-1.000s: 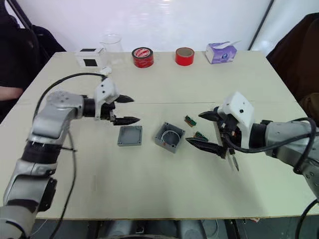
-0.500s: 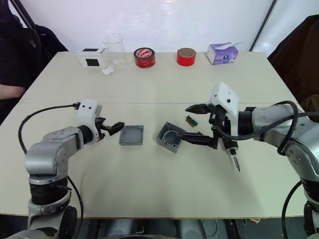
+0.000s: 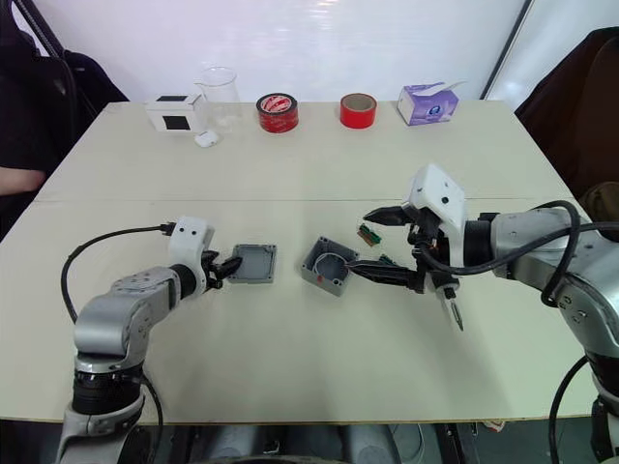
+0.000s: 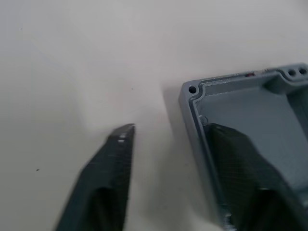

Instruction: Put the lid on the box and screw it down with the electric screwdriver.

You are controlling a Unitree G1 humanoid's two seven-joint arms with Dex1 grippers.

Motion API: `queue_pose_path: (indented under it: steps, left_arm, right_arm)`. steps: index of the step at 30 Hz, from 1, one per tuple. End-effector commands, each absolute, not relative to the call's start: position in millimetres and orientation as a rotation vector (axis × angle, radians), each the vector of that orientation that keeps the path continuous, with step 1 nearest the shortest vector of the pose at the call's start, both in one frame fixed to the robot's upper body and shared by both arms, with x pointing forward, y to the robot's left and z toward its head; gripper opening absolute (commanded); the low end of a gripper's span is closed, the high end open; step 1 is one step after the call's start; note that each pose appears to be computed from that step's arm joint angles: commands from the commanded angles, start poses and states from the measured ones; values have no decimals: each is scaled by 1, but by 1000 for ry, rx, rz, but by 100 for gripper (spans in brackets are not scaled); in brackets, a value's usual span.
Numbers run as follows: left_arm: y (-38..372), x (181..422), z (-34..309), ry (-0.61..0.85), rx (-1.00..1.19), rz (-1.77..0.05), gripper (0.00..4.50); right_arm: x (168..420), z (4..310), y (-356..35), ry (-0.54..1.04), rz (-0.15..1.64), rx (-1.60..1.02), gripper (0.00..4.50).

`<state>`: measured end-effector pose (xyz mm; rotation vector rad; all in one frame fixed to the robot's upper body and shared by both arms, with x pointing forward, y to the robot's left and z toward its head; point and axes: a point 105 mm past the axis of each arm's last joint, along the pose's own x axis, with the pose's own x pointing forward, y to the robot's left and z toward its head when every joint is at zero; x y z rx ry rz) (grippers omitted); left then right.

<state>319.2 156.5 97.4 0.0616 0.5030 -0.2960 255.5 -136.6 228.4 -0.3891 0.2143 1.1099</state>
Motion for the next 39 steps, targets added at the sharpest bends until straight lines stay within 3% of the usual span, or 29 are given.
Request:
queue_pose_path:
  steps: [1, 3, 7, 11, 13, 20, 29, 32, 39]
  left_arm:
    - [156, 318, 98, 502, 53, -292, 68]
    - [155, 319, 102, 488, 43, -292, 6]
    - [143, 334, 135, 339, -10, -329, 6]
    - [120, 350, 207, 10, -87, -444, 6]
    - [112, 353, 224, -76, -93, -485, 6]
    - [79, 346, 229, -167, -16, -680, 6]
    - [70, 344, 227, -179, 5, -745, 6]
    - [69, 343, 225, -178, 5, -746, 0]
    - [68, 341, 223, -173, 1, -747, 0]
  right_arm:
    - [251, 236, -137, 185, 1100, -408, 450]
    - [250, 235, -138, 192, 1094, -395, 450]
    - [252, 230, -136, 214, 1075, -310, 450]
    - [269, 227, -131, 234, 990, -77, 450]
    - [279, 223, -127, 262, 945, 68, 450]
    - [299, 215, -98, 337, 848, 484, 450]
    - [302, 224, -81, 342, 804, 664, 450]
    - [300, 224, -79, 346, 801, 677, 374]
    - [298, 227, -75, 334, 815, 683, 112]
